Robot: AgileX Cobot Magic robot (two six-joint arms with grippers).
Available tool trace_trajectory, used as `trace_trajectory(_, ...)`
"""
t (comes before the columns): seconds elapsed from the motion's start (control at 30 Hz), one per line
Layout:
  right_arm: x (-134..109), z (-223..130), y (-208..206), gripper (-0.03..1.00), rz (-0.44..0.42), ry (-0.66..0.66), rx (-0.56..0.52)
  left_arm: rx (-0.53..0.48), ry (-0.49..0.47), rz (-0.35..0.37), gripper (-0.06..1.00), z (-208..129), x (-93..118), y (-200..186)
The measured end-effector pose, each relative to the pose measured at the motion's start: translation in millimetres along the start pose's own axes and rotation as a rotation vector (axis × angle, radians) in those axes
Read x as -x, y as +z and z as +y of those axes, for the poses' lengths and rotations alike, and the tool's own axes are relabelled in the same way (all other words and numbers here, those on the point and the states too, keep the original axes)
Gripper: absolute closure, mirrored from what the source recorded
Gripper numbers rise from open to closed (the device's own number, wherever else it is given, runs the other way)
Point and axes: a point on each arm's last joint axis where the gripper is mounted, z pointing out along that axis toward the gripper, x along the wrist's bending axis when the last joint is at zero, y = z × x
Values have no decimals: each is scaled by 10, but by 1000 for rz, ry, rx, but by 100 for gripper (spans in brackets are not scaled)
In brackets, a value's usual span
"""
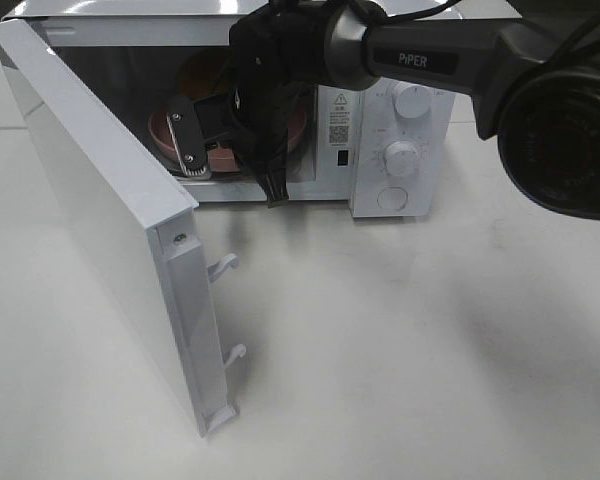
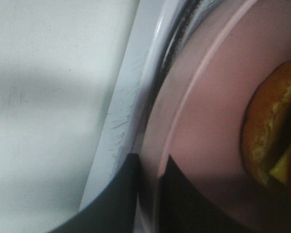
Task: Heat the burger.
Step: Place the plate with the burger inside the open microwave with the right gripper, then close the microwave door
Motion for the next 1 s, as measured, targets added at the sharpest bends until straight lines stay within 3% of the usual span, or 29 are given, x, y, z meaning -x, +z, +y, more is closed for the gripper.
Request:
trace_trajectory(0.1,20,15,-6,84,-17,8,16,0,0,0,-3,0,0,0)
trace_trajectory(0.17,39,36,-11,73,-33,23,39,0,0,0,-3,0,0,0)
trace_trajectory(0.2,39,36,-11,73,-33,23,39,0,0,0,-3,0,0,0)
trace_trajectory(0.27,43,44,-14,57,-35,45,48,0,0,0,-3,0,0,0)
trace_trajectory(0.37,43,45,-14,55,-35,49,49,0,0,0,-3,0,0,0)
trace_trajectory(0.43,34,43,-11,47,-27,56,47,0,0,0,-3,0,0,0)
trace_trajectory(0.67,-141,5,13,40,31,53,38,0,0,0,-3,0,0,0)
trace_trajectory(1.0,-281,-45,-189,27,18,66,73,0,0,0,-3,0,0,0)
